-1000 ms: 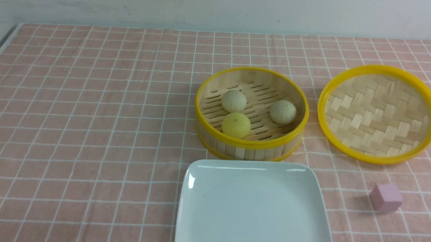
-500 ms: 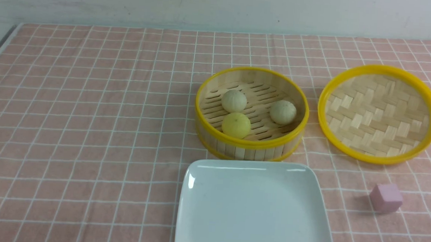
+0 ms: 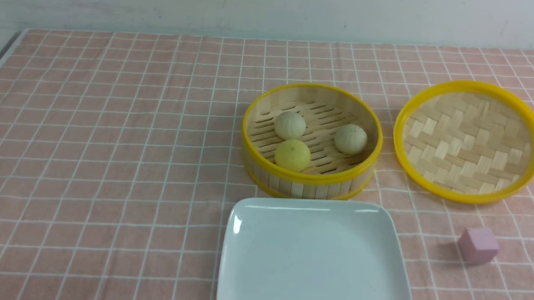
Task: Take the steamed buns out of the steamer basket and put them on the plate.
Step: Use the right arm to grab the steamed stuffed bun that is closest to it
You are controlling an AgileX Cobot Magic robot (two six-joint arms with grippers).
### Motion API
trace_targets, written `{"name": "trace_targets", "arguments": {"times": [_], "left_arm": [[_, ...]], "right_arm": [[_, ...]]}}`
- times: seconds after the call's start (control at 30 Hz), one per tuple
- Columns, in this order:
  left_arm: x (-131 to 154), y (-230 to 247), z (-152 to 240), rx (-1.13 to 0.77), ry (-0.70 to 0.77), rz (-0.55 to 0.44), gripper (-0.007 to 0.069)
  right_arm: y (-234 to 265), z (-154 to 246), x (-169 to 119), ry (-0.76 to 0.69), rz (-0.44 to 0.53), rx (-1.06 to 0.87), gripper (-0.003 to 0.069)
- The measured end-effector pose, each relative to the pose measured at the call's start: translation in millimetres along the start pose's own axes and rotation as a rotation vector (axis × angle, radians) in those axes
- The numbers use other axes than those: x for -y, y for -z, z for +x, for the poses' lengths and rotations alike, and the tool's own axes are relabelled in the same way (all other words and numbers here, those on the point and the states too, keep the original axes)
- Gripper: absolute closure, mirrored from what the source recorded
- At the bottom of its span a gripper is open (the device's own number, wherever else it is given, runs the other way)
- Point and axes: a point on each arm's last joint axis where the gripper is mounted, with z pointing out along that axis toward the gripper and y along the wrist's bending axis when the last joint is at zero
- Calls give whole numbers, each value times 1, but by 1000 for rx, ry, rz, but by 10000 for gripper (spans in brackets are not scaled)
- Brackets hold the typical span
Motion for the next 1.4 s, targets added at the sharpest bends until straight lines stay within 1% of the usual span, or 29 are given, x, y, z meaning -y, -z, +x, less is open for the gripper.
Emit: {"name": "trace_targets", "arguments": {"times": [0.17,0.3,0.4,0.57,0.73,0.87,1.03,1.07,1.17,1.3,1.37,1.4], "left_arm": [[0,0,0,0,0,0,351],[0,0,0,0,0,0,351],[0,0,0,0,0,0,351],[0,0,0,0,0,0,351],[0,0,0,0,0,0,351],[0,0,0,0,-4,-2,351],[0,0,-2,22,-20,-5,351],[0,0,-3,41,-6,2,351],[3,0,-11,129,111,44,352],[5,3,-23,253,330,103,352],[5,4,-26,294,398,119,352],[5,4,-27,298,404,120,352]], "right_arm": [[0,-1,0,-6,-5,16,217],[1,-10,-2,-14,-18,106,217],[1,-11,-2,-28,-27,120,217],[-1,-6,-3,-48,-36,59,217],[-12,-1,-2,-53,-22,-50,217],[-20,1,-1,-55,-13,-101,217],[-25,2,-1,-19,-10,-128,217],[-26,2,-1,-5,-10,-134,217],[-27,3,-1,0,-12,-140,217],[-26,4,-1,1,-12,-154,217],[-26,4,-1,1,-11,-159,217],[-26,4,-1,2,-11,-161,217]]}}
